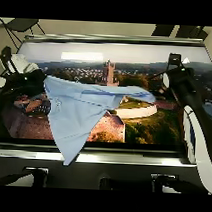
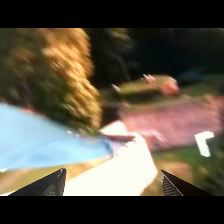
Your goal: Fold the shirts.
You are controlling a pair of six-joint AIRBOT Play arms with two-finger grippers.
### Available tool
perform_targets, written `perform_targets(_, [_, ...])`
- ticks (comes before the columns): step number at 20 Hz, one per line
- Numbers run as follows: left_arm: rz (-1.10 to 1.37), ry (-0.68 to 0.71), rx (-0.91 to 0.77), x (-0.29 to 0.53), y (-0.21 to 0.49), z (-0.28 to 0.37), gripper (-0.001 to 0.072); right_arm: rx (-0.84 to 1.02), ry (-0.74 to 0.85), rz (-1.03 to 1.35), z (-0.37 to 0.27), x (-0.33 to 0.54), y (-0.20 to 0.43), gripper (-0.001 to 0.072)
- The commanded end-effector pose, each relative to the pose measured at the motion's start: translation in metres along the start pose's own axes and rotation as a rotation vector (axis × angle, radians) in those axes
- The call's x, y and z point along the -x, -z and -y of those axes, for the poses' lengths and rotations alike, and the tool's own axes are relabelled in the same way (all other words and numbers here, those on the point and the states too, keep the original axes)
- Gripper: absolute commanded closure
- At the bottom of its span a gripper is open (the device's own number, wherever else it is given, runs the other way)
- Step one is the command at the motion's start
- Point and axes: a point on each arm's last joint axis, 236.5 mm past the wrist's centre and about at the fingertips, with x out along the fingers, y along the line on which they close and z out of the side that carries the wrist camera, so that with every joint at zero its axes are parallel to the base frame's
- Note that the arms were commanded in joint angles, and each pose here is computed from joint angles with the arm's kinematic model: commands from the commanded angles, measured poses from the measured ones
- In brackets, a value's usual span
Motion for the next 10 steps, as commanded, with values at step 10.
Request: perform_targets(10, [-0.658, -0.168, 0.224, 0.073, 0.155, -0.109, -0.0013, 0.072, -0.647, -0.405, -0.158, -0.009, 0.092, 0.0041])
